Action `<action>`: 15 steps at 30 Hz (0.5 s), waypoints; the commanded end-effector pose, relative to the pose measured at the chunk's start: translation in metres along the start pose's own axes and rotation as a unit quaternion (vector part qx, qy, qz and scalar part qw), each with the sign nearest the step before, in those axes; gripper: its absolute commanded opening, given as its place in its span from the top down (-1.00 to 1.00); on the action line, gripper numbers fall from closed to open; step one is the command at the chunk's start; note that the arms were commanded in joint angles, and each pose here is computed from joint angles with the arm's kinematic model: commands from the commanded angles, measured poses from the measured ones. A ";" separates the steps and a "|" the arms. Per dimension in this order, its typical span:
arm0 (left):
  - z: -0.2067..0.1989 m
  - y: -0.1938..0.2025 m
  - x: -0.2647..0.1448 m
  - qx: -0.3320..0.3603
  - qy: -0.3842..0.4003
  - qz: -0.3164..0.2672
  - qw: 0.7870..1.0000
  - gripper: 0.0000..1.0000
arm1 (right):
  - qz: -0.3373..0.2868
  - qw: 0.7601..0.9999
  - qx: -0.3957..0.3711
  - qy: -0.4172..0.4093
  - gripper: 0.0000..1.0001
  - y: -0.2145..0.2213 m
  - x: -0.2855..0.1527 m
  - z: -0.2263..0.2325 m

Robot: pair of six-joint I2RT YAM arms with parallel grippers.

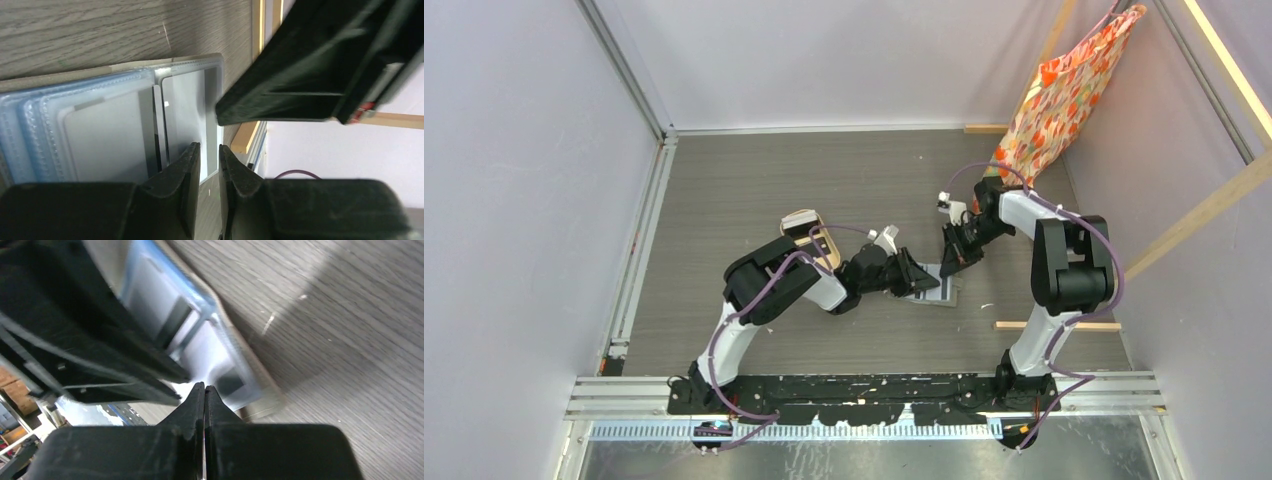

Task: Put the credit cards into the card holder
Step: Turn over the card slot in the card holder.

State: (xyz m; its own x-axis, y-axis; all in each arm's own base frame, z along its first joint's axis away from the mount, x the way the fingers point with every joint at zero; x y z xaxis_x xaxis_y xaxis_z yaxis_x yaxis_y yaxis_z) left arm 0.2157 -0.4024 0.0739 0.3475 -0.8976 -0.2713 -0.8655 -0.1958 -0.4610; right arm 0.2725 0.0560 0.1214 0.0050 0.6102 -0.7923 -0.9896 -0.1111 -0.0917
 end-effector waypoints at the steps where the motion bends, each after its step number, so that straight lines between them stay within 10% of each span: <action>1: -0.028 -0.017 -0.010 0.026 0.036 -0.029 0.999 0.54 | 0.004 0.998 0.008 0.058 0.98 -0.004 0.004 -0.012; 15: -0.041 -0.035 -0.073 0.170 -0.055 -0.043 0.983 0.18 | 0.013 0.996 -0.020 0.091 0.98 -0.004 0.010 -0.008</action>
State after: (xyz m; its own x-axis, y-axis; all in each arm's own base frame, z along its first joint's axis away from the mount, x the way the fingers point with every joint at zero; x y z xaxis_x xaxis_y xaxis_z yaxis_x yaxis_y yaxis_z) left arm 0.2048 -0.3598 0.1569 0.4356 -0.8742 -0.2146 -0.7098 -0.1870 -0.6792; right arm 0.2739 0.0555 0.1030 -0.0257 0.4663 -0.8843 -0.9886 -0.1432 -0.0468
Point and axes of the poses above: each gripper's point midway between its finger pads, its own x axis out along the fingers, its own z axis along the line the jaws close on, y = z × x, the point moved 9 cm from there along -x, back along the fingers, and after that the axes turned 15 degrees about x, right-handed, at the moved point
